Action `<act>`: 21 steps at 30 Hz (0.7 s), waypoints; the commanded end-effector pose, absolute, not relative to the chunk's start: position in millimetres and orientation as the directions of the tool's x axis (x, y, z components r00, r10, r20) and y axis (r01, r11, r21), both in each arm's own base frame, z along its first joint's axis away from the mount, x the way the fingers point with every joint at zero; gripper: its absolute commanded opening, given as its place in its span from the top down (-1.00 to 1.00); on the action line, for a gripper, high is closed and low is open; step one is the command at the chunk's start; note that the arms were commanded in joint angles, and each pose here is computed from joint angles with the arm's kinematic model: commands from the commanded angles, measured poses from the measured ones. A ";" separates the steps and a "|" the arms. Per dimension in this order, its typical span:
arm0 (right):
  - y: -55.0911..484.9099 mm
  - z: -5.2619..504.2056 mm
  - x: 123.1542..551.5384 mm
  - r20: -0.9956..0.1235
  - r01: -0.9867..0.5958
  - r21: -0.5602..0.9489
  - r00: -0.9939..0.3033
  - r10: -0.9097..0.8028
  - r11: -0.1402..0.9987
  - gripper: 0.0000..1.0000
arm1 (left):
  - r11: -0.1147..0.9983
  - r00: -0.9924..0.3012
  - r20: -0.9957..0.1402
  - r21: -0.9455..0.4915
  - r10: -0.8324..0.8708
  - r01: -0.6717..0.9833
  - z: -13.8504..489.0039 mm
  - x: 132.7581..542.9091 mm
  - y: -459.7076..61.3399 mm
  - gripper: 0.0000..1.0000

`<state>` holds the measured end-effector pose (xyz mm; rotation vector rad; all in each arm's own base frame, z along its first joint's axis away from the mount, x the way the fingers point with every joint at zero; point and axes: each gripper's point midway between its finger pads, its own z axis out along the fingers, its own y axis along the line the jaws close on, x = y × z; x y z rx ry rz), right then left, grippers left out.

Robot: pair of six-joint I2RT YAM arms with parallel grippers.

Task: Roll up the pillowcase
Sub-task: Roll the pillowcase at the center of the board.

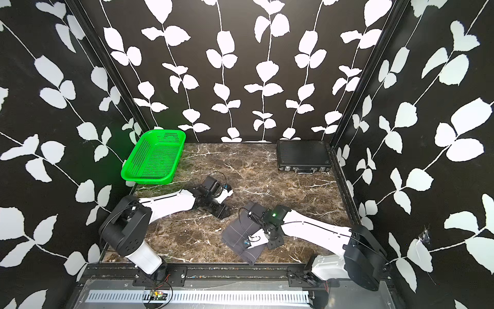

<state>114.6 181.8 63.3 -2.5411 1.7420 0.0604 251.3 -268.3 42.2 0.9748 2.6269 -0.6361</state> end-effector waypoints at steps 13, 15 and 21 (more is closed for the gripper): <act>191.9 63.8 99.0 -0.088 -0.925 0.079 0.366 -0.926 -0.373 0.66 | 0.546 -0.589 -0.335 -0.220 0.736 0.808 24.1 230.6 -308.1 0.22; 193.4 63.9 100.2 -0.084 -0.922 0.081 0.373 -0.924 -0.379 0.64 | 0.537 -0.576 -0.331 -0.209 0.748 0.817 21.9 230.4 -308.9 0.41; 199.6 67.2 102.5 -0.085 -0.914 0.096 0.387 -0.918 -0.394 0.54 | 0.495 -0.540 -0.319 -0.215 0.779 0.842 13.4 225.7 -317.7 0.64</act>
